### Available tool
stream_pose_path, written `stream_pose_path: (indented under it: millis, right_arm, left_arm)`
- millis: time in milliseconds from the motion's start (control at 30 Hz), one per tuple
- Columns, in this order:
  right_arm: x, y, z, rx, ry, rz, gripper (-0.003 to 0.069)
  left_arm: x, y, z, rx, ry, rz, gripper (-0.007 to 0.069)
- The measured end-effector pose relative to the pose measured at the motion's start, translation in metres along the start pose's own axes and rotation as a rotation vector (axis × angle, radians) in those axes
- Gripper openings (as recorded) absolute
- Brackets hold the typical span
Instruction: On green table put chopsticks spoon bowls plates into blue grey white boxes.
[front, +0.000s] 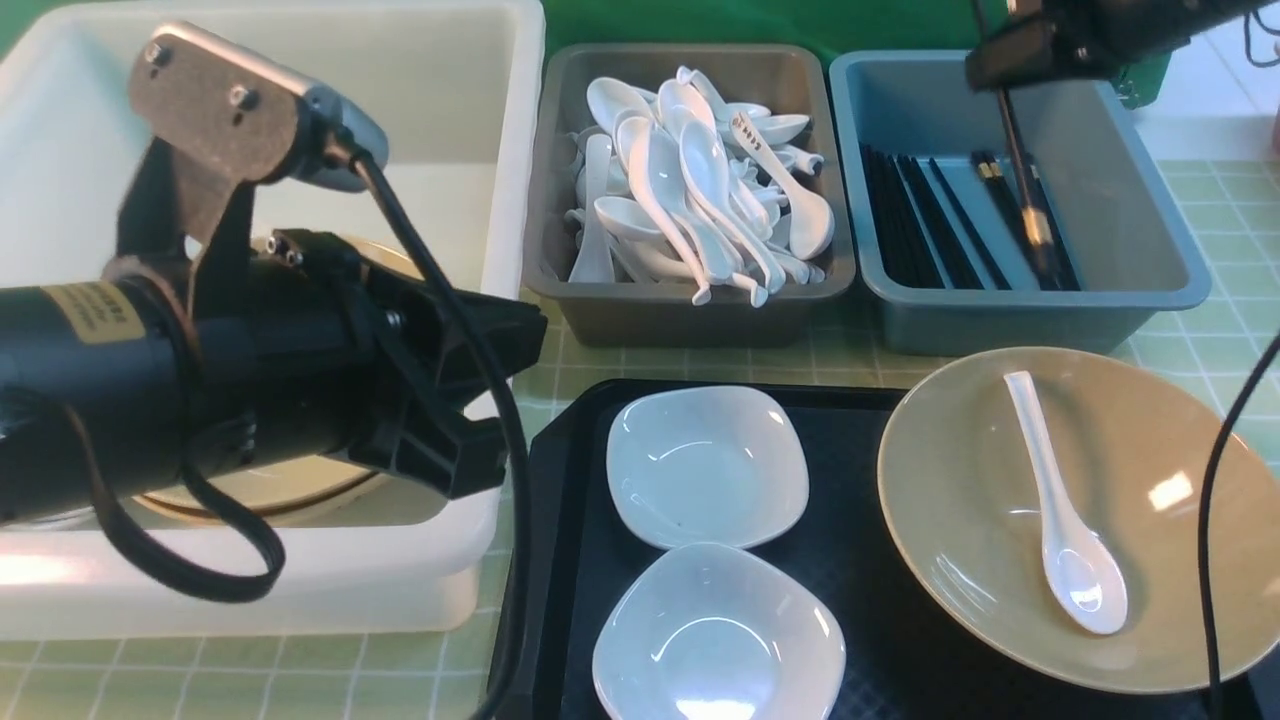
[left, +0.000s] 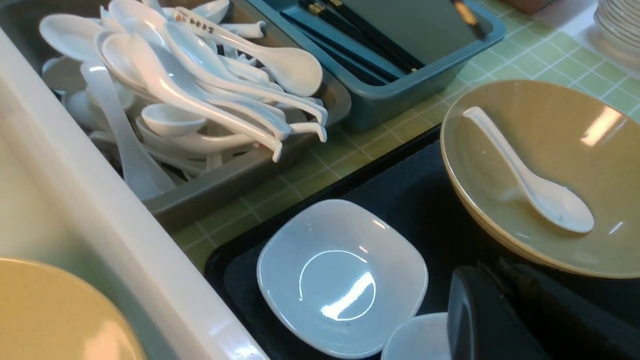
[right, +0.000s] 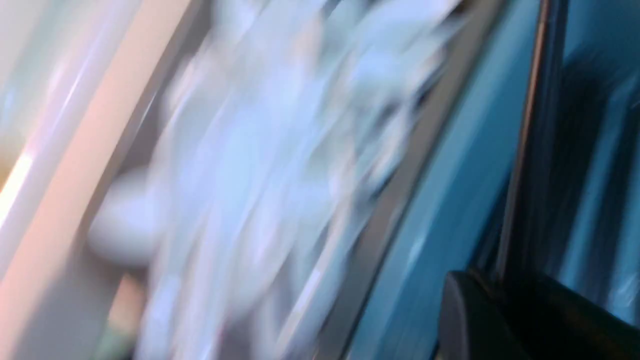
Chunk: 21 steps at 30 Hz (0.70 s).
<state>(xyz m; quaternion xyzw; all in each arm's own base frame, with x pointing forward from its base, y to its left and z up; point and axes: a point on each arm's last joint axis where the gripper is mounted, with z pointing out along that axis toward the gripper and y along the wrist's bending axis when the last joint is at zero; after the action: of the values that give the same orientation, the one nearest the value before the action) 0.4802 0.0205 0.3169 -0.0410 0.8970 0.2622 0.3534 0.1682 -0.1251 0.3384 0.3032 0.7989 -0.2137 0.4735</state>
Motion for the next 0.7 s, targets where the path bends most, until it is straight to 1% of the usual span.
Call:
stream_pose_path:
  millis: [67,100,200,300,333,367,433,467,500,533,567,600,700]
  right_arm:
    - [-0.004,-0.015,0.016,0.025,-0.042,0.045,0.0112]
    - [-0.003,-0.018,0.020,0.027,-0.042,0.055,0.0112]
    - [0.008,-0.044,0.054,0.061,-0.042,0.133,0.0116]
    - [0.020,-0.060,0.075,0.074,-0.011,0.183,0.0137]
    - [0.025,-0.065,0.083,0.078,0.005,0.196,0.0162]
    - [0.026,-0.066,0.084,0.079,0.007,0.197,0.0167]
    - [0.030,-0.069,0.088,0.086,0.021,0.196,0.0233]
    - [0.030,-0.069,0.088,0.087,0.024,0.194,0.0247]
    - [0.029,-0.067,0.085,0.083,0.035,0.179,0.0309]
    - [0.029,-0.067,0.084,0.082,0.041,0.177,0.0315]
    - [0.029,-0.062,0.078,0.068,0.071,0.155,0.0358]
    - [0.027,-0.057,0.070,0.053,0.094,0.128,0.0380]
    - [0.022,-0.039,0.041,0.009,0.162,0.041,0.0400]
  left_arm:
    - [0.000,-0.001,0.001,0.008,0.004,-0.014,-0.0001]
    - [0.000,-0.001,0.001,0.009,0.004,-0.017,-0.0001]
    - [0.001,-0.002,0.003,0.025,0.011,-0.044,-0.0001]
    - [0.001,-0.003,0.003,0.036,0.018,-0.056,-0.0001]
    - [0.002,-0.003,0.003,0.041,0.022,-0.060,-0.0001]
    - [0.002,-0.003,0.003,0.041,0.022,-0.060,-0.0001]
    - [0.003,-0.004,0.002,0.047,0.032,-0.061,-0.0001]
    - [0.003,-0.004,0.002,0.048,0.033,-0.061,-0.0001]
    - [0.003,-0.004,0.002,0.051,0.038,-0.062,-0.0001]
    - [0.003,-0.004,0.002,0.052,0.039,-0.062,-0.0001]
    - [0.004,-0.004,0.002,0.054,0.041,-0.062,-0.0001]
    - [0.004,-0.005,0.002,0.056,0.046,-0.062,-0.0001]
    - [0.004,-0.005,0.002,0.059,0.051,-0.061,-0.0001]
